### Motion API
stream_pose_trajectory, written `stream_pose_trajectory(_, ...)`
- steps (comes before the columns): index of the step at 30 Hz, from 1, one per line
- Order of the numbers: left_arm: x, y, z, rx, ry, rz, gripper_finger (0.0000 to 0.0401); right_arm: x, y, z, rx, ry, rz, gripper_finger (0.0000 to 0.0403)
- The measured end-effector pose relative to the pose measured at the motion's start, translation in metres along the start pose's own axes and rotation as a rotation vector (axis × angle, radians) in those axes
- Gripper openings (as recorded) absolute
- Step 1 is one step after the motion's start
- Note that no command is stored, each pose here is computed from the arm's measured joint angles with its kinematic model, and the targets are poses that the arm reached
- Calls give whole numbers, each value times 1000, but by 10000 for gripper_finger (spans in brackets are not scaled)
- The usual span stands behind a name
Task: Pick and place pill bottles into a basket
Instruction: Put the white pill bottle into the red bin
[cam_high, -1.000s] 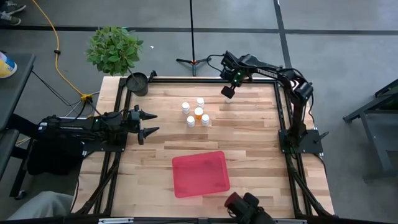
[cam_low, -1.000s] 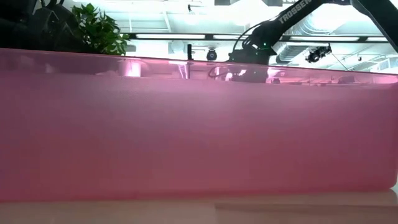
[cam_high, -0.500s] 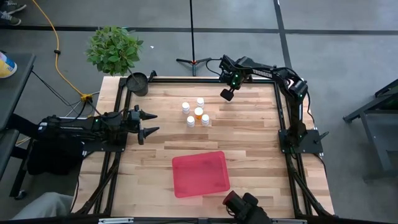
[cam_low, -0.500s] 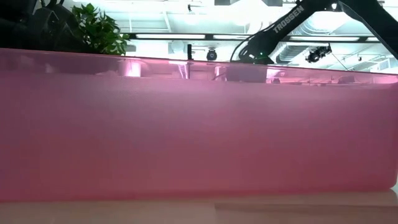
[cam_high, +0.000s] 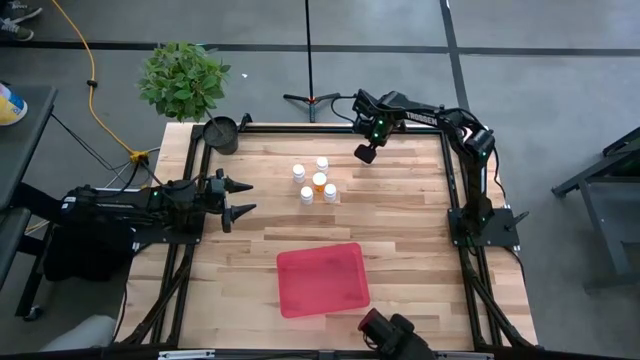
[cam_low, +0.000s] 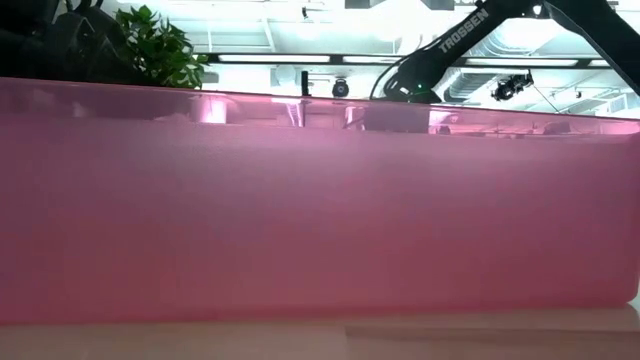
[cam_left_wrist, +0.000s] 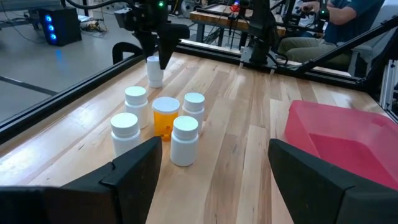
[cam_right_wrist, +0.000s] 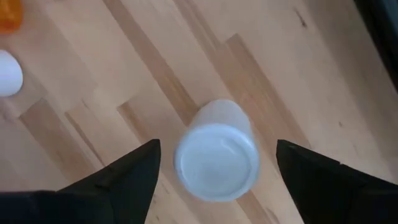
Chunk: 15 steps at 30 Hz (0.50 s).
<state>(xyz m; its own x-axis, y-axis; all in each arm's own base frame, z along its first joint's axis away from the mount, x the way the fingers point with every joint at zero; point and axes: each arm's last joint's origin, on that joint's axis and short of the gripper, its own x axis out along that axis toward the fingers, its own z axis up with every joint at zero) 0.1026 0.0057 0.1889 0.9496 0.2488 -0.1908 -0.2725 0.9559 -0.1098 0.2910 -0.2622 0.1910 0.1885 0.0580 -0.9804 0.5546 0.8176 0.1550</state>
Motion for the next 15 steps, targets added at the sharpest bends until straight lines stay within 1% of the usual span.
stream_pose_trajectory(15,0,0,0,0,0,0,328,0,1,0,0,-3,20,257)
